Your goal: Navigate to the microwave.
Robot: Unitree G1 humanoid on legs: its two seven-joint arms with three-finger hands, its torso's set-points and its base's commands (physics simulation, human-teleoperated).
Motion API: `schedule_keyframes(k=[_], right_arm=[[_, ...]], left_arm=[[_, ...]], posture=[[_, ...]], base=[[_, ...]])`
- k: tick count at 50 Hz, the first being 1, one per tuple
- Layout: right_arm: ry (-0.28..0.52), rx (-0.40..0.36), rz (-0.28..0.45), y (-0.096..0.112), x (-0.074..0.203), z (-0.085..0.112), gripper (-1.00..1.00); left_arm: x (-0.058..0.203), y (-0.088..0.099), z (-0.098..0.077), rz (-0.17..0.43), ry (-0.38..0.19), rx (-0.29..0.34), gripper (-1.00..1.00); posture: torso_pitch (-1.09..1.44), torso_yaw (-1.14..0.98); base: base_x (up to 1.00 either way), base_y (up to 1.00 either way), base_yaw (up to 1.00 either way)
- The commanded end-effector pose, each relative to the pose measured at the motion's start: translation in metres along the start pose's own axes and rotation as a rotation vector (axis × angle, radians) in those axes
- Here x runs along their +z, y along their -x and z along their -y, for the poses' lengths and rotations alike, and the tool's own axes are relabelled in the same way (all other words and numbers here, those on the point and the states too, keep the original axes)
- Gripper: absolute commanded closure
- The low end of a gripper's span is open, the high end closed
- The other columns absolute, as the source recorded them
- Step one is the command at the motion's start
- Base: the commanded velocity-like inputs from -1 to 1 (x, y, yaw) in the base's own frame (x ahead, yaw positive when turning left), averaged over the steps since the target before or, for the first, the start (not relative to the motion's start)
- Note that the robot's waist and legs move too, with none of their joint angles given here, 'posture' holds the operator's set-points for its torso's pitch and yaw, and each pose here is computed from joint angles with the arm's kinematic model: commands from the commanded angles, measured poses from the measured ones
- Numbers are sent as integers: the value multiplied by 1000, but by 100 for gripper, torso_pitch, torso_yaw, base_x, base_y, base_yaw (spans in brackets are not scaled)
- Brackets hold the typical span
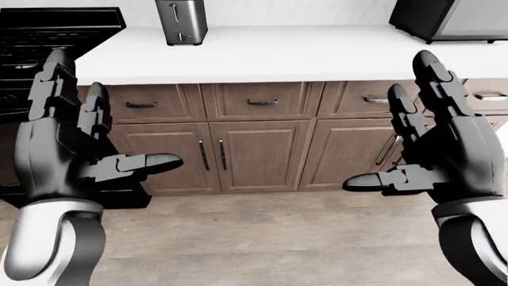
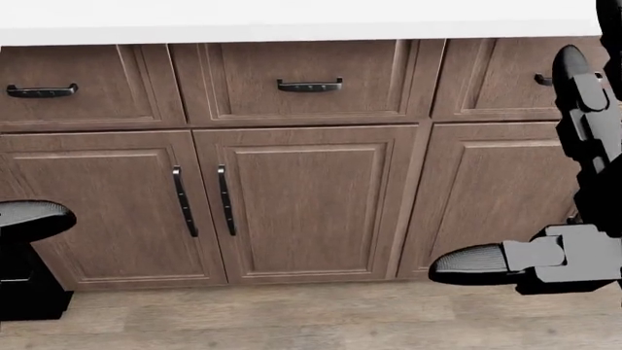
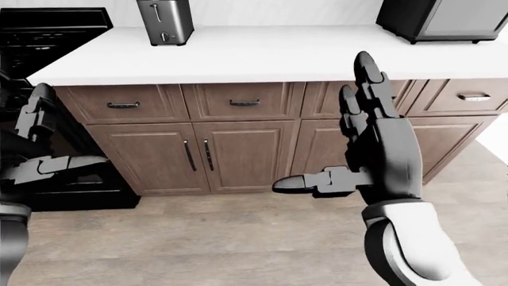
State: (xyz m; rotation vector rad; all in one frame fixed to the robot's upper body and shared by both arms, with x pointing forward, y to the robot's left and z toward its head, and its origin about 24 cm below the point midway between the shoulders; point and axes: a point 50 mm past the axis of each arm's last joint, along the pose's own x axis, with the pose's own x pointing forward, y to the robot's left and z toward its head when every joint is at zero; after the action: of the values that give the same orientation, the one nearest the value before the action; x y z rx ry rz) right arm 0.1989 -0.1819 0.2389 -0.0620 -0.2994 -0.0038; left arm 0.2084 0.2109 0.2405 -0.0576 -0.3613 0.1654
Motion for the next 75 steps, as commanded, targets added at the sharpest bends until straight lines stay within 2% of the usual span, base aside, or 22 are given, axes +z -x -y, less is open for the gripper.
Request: schedule_keyframes(k=[1,2,4,9,13,15,22,38,54,55,56,57,58,75], right_arm=[[-52,6,83,5,23,-3,-100],[-51,9,89,6,28,-3,-100],[-40,7,103,7,38,-2,-100],[-30,7,125,10,53,0,-100],[-35,9,129,10,52,-1,-100],[-63,21,128,10,51,-2,-100],[-38,19,131,9,48,-2,-100],[-58,11,118,11,46,0,-100],[-62,4,106,11,40,1,-100],[-83,4,76,11,27,0,-100],[-81,8,79,10,17,-1,-100],[-84,3,77,10,38,2,-100],[-85,2,76,12,44,2,-100],[-63,7,99,10,36,0,-100]], left_arm=[[19,3,1,69,8,-15,-100],[23,4,0,85,8,-3,-100],[29,5,-1,77,35,-18,-100],[45,7,-6,105,28,-5,-100],[45,8,-5,107,24,-6,-100],[42,7,-5,102,22,-6,-100],[42,8,-6,99,22,-6,-100],[40,9,-5,86,34,-17,-100],[34,7,-5,71,14,-8,-100],[34,6,-5,70,13,-8,-100],[34,6,-5,70,14,-7,-100],[34,7,-4,72,11,-12,-100],[35,8,-4,74,9,-14,-100],[33,6,-5,64,10,-10,-100]], posture=[[0,0],[0,0],[0,0],[0,0],[0,0],[0,0],[0,0],[0,0],[0,0],[0,0],[0,0],[0,0],[0,0],[0,0]], base=[[0,0,0],[0,0,0],[0,0,0],[0,0,0],[0,0,0],[0,0,0],[0,0,0],[0,13,0],[0,16,0],[0,16,0],[0,16,0],[0,16,0],[0,16,0],[0,16,0]])
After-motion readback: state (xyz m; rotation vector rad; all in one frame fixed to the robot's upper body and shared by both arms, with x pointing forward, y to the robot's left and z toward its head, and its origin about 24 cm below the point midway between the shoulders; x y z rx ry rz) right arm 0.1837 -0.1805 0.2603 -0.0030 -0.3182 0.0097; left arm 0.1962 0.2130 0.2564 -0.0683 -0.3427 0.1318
